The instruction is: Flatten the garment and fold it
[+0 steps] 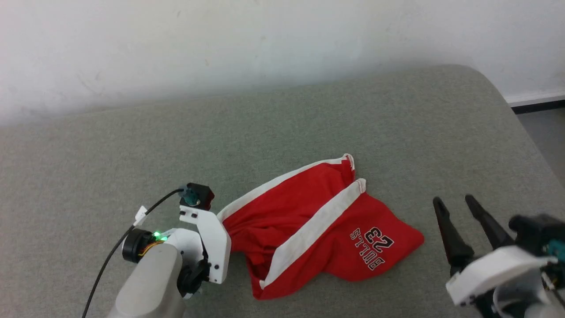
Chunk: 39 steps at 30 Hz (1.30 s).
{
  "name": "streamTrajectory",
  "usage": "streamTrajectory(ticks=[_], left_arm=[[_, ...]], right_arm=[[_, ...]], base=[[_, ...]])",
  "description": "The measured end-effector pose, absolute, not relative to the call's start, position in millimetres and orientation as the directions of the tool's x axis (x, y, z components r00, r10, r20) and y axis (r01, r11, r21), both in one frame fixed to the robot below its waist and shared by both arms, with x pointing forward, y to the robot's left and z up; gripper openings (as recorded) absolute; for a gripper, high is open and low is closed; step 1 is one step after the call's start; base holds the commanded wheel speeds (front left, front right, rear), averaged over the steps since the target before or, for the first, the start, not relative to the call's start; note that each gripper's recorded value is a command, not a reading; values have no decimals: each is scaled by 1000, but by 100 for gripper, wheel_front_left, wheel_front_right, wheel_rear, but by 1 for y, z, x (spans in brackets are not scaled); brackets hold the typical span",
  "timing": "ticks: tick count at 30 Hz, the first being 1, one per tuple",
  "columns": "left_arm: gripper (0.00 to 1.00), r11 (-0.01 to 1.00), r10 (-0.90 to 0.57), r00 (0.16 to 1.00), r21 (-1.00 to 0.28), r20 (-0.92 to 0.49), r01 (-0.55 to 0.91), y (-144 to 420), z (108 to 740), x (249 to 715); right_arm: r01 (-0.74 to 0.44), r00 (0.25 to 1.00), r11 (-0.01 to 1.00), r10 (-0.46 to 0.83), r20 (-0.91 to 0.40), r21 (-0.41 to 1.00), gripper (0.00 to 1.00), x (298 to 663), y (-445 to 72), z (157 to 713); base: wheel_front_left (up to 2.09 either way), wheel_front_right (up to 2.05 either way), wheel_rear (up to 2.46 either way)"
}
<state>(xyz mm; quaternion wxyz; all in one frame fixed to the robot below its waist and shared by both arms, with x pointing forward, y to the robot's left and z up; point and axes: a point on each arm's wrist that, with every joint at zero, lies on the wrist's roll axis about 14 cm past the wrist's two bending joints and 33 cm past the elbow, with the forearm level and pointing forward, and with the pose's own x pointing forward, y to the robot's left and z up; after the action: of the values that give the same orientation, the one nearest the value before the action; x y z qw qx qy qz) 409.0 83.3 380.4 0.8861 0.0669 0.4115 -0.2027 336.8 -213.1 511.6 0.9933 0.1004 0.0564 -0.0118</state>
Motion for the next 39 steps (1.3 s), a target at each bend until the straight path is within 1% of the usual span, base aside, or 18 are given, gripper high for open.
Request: streamTrajectory(ticks=[5,8,11,15,19,22,24,26,27,28,29,30,33,35,37,39], left_arm=[[0,932,-314,680,-77,-662,355,81,393,421],[0,940,-319,739,-96,-593,329,79,406,429],[0,941,-329,784,-113,-527,318,77,422,435],[0,939,-341,817,-121,-465,322,74,435,438],[0,938,-346,831,-129,-435,323,73,438,438],[0,939,-344,834,-132,-432,319,74,436,439],[0,940,-342,832,-135,-436,315,75,433,439],[0,942,-336,831,-139,-443,306,78,429,439],[0,943,-332,829,-141,-450,301,79,426,438],[0,945,-327,828,-142,-455,295,81,424,438],[0,946,-323,828,-143,-459,290,83,422,438],[0,948,-319,827,-143,-463,285,85,421,437],[0,951,-309,825,-142,-474,275,90,418,437],[0,952,-305,829,-137,-469,273,92,420,437],[0,955,-296,839,-128,-458,267,96,425,439],[0,958,-287,855,-111,-431,266,101,436,444]], right_arm=[[-30,980,974,73,-186,223,100,383,-210,503],[-75,953,969,139,-270,234,100,415,-203,491],[-127,909,965,206,-362,230,100,443,-191,480],[-198,830,955,284,-481,222,100,472,-168,464],[-246,734,942,334,-591,227,100,490,-148,443],[-269,645,936,351,-678,229,100,494,-136,420],[-278,568,934,348,-746,224,100,490,-132,400],[-284,467,933,335,-818,220,100,479,-130,376],[-286,429,932,332,-840,222,100,478,-130,372],[-292,392,930,328,-860,222,62,478,-129,370],[-294,359,930,324,-875,223,43,478,-129,368],[-297,332,928,320,-887,224,0,478,-129,367],[-298,293,925,325,-899,238,0,476,-128,367],[-298,299,922,338,-892,249,0,476,-126,370],[-301,352,919,356,-866,255,0,481,-125,379],[-316,442,913,382,-811,258,0,490,-121,394]], base=[[0,0,0],[0,0,0],[0,0,0],[0,0,0],[0,0,0],[0,0,0],[0,0,0],[0,0,0],[0,0,0],[0,0,0],[0,0,0],[0,0,0],[0,0,0],[0,0,0],[0,0,0],[0,0,0]])
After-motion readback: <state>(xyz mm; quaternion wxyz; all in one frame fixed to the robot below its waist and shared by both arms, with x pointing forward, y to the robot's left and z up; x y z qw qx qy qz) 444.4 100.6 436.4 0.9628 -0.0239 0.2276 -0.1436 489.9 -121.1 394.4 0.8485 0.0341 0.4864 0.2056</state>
